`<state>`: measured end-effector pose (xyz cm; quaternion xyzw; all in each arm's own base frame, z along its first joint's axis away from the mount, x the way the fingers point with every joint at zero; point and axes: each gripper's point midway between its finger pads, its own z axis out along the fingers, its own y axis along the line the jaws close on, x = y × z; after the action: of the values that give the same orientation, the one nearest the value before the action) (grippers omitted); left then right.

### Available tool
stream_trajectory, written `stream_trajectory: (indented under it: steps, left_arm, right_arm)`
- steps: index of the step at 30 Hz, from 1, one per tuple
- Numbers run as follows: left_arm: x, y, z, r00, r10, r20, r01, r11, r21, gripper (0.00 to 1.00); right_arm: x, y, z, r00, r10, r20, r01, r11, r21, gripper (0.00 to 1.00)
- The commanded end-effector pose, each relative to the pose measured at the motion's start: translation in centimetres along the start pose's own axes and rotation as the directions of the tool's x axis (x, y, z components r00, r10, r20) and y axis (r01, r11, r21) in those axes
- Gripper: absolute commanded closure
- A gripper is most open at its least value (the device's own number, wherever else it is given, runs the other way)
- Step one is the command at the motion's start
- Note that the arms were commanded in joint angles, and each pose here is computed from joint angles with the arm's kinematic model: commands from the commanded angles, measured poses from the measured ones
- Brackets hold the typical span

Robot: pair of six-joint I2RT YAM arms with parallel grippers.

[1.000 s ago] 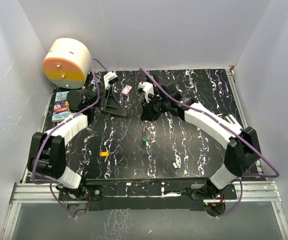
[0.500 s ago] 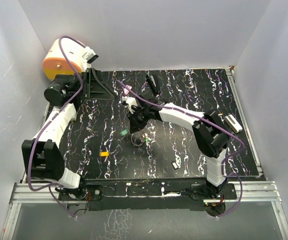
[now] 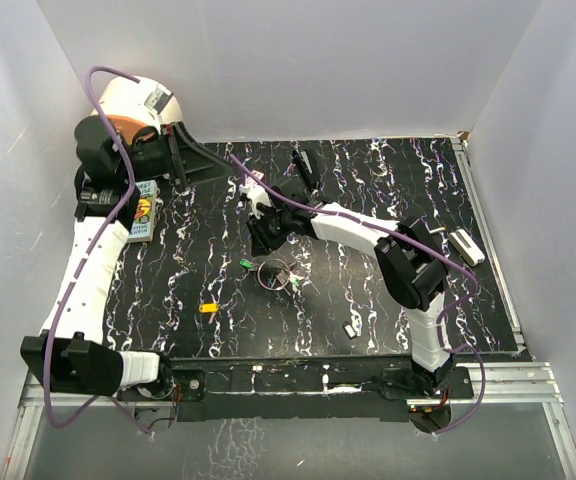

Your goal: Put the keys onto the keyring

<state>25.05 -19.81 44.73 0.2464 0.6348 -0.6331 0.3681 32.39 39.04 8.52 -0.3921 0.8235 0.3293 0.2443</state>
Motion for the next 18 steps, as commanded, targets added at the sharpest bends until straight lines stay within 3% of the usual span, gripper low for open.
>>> stream_trajectory:
  steps: [1, 3, 7, 12, 16, 17, 18]
  left_arm:
    - [1.1, 8.1, -1.9, 0.994, 0.104, -0.038, -0.111, 0.908, -0.403, 0.4]
    - [1.4, 9.8, -3.1, 0.99, 0.136, -0.047, -0.141, 0.85, -0.507, 0.39]
    - [4.0, 11.8, -3.8, 0.99, 0.129, -0.056, -0.139, 0.827, -0.544, 0.37]
    - [7.2, 14.2, -4.5, 0.993, 0.089, -0.074, -0.115, 0.813, -0.57, 0.37]
    - [8.6, 15.4, -4.7, 0.993, 0.077, -0.092, -0.117, 0.809, -0.576, 0.37]
    - [9.0, 16.0, -4.9, 0.992, 0.078, -0.099, -0.122, 0.801, -0.586, 0.37]
    - [9.3, 16.6, -5.1, 0.992, 0.077, -0.102, -0.123, 0.791, -0.599, 0.37]
  right_arm:
    - [-6.5, -1.0, -2.2, 0.977, -0.078, 0.198, 0.056, 0.992, 0.114, 0.68]
    - [-7.2, -1.8, -2.8, 0.971, -0.08, 0.225, 0.043, 0.986, 0.164, 0.62]
    - [-7.3, -4.2, -5.3, 0.957, -0.062, 0.284, -0.023, 0.958, 0.287, 0.51]
    - [-4.9, -8.0, -10.6, 0.94, 0.029, 0.341, -0.166, 0.911, 0.378, 0.49]
    - [-4.8, -8.6, -17.3, 0.889, -0.068, 0.454, -0.196, 0.837, 0.51, 0.49]
    - [-4.6, -9.0, -18.6, 0.872, -0.097, 0.48, -0.212, 0.809, 0.548, 0.42]
    - [-4.6, -9.4, -20.1, 0.848, -0.12, 0.516, -0.243, 0.778, 0.58, 0.29]
